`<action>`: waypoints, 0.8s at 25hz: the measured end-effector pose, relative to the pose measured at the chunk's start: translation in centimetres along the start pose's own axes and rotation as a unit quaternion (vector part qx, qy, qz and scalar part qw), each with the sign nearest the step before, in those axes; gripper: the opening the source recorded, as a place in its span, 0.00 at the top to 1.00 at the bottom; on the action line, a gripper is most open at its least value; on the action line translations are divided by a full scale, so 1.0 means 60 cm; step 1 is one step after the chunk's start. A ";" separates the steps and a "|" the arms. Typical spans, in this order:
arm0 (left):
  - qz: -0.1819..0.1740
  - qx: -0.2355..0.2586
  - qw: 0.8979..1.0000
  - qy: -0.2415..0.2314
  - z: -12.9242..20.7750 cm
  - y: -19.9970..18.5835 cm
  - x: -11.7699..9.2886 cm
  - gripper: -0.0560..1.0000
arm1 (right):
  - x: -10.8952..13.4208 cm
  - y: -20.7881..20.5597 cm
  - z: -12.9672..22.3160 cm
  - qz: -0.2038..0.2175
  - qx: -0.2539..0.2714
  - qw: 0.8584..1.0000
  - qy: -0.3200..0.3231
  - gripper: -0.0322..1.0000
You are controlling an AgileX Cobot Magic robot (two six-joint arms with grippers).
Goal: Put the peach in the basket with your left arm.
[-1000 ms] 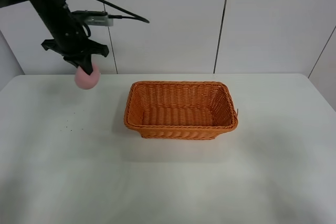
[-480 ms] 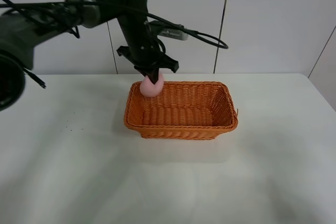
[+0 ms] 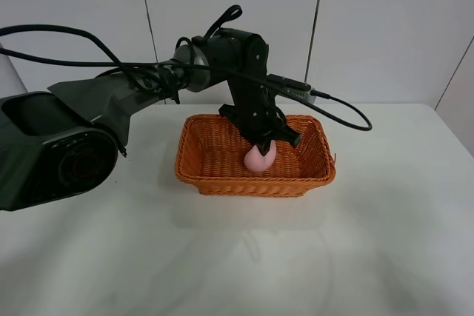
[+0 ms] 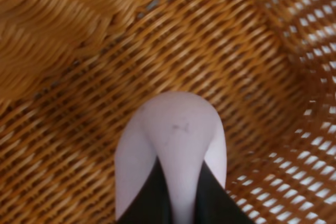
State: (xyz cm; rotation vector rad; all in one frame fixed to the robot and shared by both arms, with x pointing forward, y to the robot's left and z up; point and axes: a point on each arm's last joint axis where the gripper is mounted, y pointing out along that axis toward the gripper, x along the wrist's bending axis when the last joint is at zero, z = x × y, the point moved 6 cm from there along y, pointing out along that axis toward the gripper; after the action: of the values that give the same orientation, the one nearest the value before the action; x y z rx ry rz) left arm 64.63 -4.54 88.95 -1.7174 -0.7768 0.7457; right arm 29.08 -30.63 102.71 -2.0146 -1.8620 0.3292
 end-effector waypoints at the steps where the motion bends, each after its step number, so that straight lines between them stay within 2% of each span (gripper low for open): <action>1: -0.003 0.003 1.000 0.000 0.001 0.005 0.003 0.83 | 0.000 0.000 0.000 0.000 0.000 1.000 0.000 0.30; 2: -0.005 0.004 1.000 0.000 0.002 0.007 0.005 0.82 | 0.000 0.000 0.000 0.000 0.000 1.000 0.000 0.30; 4: -0.008 0.004 1.000 0.001 0.002 0.007 0.009 0.71 | 0.000 0.000 0.000 0.000 0.000 1.000 0.000 0.30; 8: -0.006 0.006 1.000 -0.001 0.003 0.007 0.008 0.28 | 0.000 0.000 0.000 0.000 0.000 1.000 0.000 0.30; 10: -0.007 0.016 1.000 -0.002 0.008 0.007 0.010 0.17 | 0.000 0.000 0.000 0.000 0.000 1.000 0.000 0.30; 14: -0.008 0.036 0.999 -0.009 0.017 -0.003 0.022 0.11 | 0.000 0.000 0.000 0.000 0.000 1.000 0.000 0.30; 16: -0.009 0.036 0.999 -0.018 0.018 -0.031 0.037 0.10 | 0.000 0.000 0.000 0.000 0.000 1.000 0.000 0.30; 20: -0.014 -0.009 0.999 -0.038 0.003 -0.114 0.074 0.10 | 0.000 0.000 0.000 0.000 0.000 1.000 0.000 0.30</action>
State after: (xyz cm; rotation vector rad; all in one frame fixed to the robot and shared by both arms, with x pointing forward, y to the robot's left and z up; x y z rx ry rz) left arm 66.18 0.68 95.04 -1.6981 -0.8610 0.7904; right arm 29.08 -30.63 102.71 -2.0146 -1.8620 0.3292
